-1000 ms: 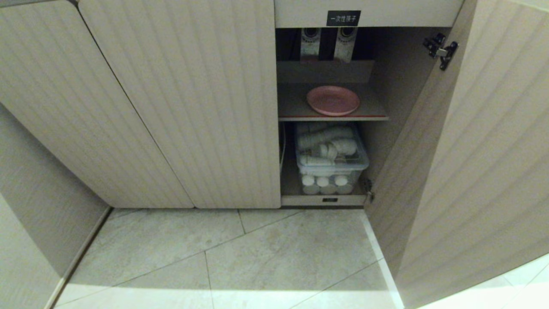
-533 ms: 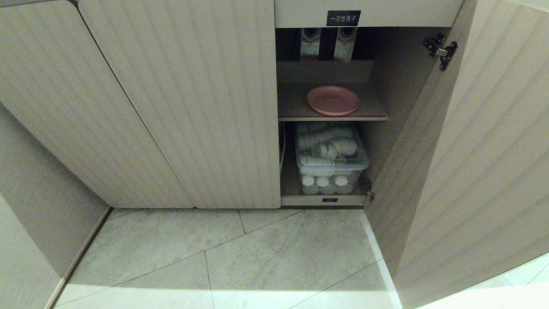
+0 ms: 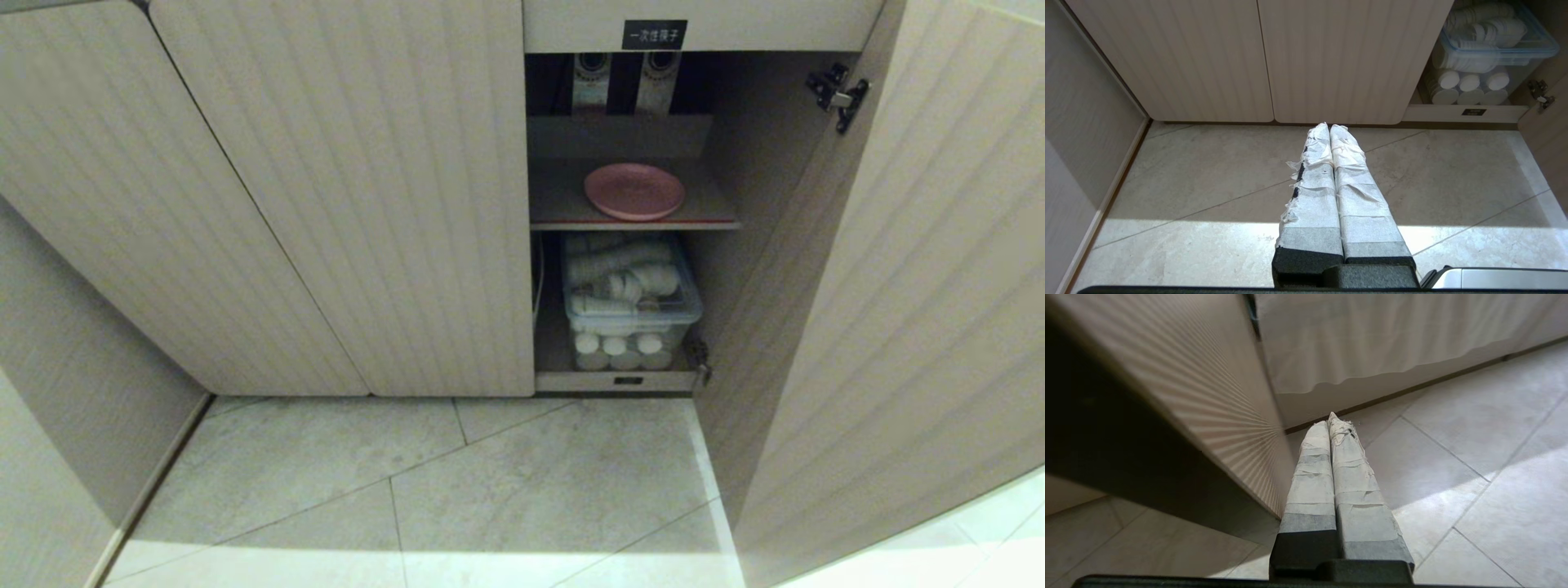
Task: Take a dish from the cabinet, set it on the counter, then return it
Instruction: Close the cabinet door
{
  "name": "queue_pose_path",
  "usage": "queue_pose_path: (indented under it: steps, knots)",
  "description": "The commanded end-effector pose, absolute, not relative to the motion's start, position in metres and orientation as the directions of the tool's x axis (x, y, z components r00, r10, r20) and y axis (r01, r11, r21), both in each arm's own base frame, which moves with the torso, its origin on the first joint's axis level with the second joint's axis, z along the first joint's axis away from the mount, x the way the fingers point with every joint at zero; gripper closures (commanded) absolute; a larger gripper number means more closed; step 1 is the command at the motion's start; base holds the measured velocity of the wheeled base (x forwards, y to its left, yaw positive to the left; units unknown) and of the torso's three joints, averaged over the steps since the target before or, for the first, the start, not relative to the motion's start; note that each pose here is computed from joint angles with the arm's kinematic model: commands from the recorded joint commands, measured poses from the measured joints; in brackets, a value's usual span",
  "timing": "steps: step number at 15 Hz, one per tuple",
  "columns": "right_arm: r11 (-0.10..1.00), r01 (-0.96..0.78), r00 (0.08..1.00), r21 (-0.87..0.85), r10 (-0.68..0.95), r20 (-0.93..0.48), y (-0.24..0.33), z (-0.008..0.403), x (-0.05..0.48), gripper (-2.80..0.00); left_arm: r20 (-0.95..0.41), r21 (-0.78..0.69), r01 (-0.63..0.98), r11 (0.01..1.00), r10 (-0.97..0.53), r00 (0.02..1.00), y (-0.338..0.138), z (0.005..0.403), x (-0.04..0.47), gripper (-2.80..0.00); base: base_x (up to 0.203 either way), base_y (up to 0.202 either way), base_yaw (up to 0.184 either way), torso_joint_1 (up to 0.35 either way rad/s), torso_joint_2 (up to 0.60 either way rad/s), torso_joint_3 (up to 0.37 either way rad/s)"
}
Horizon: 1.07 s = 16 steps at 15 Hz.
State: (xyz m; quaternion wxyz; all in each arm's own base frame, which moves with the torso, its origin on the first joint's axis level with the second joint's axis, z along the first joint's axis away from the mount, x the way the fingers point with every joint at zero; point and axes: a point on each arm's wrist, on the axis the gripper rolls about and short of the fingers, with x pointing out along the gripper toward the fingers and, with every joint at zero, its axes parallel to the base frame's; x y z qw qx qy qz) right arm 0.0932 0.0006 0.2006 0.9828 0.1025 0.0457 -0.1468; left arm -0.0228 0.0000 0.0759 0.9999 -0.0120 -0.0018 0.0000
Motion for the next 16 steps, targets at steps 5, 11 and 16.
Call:
queue_pose_path:
  steps: [5, 11, 16]
  knots:
    - [0.957, 0.158, 0.987, 0.245, -0.147, -0.064, 0.011, 0.197, 0.084, 0.00, 0.005, -0.024, 0.000, 1.000, 0.000, 1.000, 0.000, 0.076, -0.023, 0.00, 0.000, 0.000, 0.000, 0.000, 0.00, 0.000]
    - [0.947, 0.073, 0.997, 0.313, -0.081, 0.014, 0.015, 0.197, 0.076, 0.00, 0.005, -0.025, 0.000, 1.000, 0.000, 1.000, 0.000, 0.076, -0.023, 0.00, 0.000, 0.000, 0.000, 0.000, 0.00, 0.000]
    - [0.920, 0.051, 0.997, 0.388, -0.066, 0.026, 0.015, 0.197, 0.074, 0.00, 0.005, -0.025, 0.000, 1.000, 0.000, 1.000, 0.000, 0.076, -0.023, 0.00, 0.000, 0.000, 0.000, 0.000, 0.00, 0.000]
